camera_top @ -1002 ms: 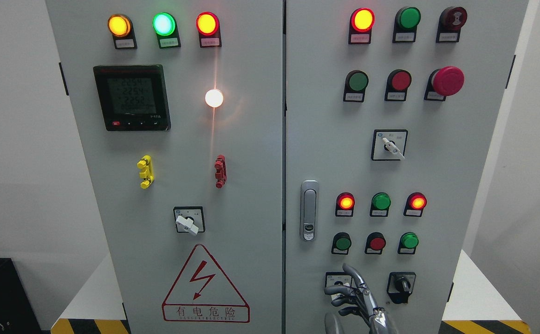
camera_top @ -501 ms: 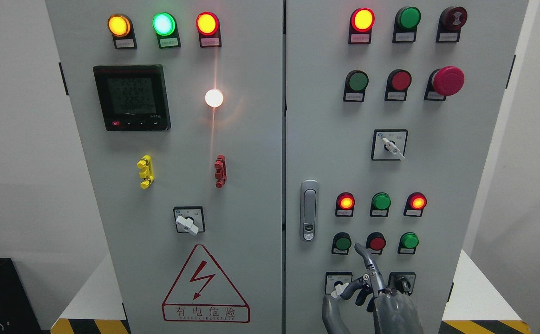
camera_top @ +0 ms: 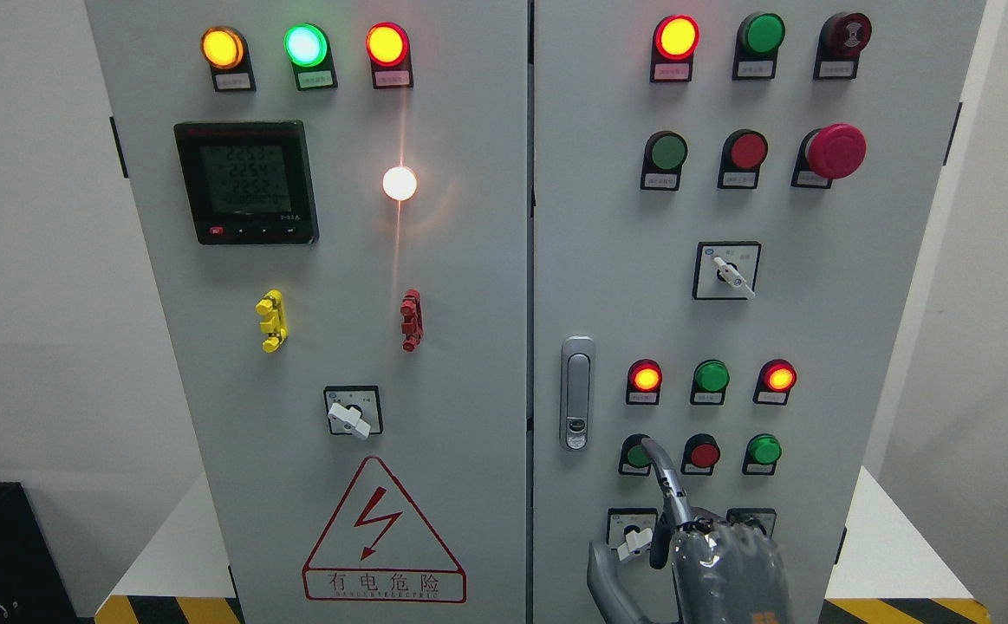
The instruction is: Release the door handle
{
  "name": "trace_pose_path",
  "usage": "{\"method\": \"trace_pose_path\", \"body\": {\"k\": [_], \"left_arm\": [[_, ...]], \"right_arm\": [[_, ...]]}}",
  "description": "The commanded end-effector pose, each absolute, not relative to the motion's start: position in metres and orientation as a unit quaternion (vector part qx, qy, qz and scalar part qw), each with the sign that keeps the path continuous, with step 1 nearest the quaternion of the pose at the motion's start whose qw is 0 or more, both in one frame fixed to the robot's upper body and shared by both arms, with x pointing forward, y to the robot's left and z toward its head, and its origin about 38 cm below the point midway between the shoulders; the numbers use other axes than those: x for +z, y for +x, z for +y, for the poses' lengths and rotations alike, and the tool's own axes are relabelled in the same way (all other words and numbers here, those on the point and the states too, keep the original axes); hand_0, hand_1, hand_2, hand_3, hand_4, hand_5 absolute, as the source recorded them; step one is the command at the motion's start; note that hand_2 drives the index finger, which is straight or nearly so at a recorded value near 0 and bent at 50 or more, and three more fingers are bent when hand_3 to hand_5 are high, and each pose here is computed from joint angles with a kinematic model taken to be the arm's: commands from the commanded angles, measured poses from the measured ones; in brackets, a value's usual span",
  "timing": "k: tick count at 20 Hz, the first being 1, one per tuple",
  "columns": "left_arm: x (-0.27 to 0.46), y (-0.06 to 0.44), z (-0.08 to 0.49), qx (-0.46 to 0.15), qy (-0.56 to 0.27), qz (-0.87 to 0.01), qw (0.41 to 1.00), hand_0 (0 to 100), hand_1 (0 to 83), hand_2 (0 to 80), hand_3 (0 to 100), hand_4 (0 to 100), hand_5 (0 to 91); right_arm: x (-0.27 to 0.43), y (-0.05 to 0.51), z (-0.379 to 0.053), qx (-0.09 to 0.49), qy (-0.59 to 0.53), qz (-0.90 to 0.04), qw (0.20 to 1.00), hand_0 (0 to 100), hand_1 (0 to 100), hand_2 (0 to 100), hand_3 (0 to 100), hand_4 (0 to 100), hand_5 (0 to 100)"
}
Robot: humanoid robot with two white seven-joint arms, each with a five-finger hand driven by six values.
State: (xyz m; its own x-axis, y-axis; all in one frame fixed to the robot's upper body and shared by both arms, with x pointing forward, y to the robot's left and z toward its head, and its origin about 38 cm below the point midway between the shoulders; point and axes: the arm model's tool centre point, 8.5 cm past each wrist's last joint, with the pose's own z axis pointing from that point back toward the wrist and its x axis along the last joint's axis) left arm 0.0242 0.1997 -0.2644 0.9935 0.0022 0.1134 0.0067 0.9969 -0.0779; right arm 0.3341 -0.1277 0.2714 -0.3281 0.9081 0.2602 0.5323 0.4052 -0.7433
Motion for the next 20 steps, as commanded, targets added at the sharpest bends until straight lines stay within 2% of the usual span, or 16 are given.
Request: {"method": "trace_pose_path", "body": {"k": [1,7,20], "left_arm": [[-0.265,0.012,0.200,0.000,-0.040,-0.047,0.998,12,55.6,0.0,0,0,0.0],[-0.265,0.012,0.200,0.000,-0.040,-0.047,0.998,12,55.6,0.0,0,0,0.0],[-0.265,0.013,0.200,0.001,-0.040,-0.048,0.998,12,55.6,0.0,0,0,0.0]], "right_arm": [[0.275,0.344,-0.114,0.304,-0.500,-0.749,0.311,53,25,0,85,91,100],[0.257,0.351,-0.100,0.336,-0.490,-0.738,0.320,53,25,0,85,90,100],[0.242,0.376,-0.094,0.352,-0.502,-0.711,0.344,54,22,0,84,90,100]]}}
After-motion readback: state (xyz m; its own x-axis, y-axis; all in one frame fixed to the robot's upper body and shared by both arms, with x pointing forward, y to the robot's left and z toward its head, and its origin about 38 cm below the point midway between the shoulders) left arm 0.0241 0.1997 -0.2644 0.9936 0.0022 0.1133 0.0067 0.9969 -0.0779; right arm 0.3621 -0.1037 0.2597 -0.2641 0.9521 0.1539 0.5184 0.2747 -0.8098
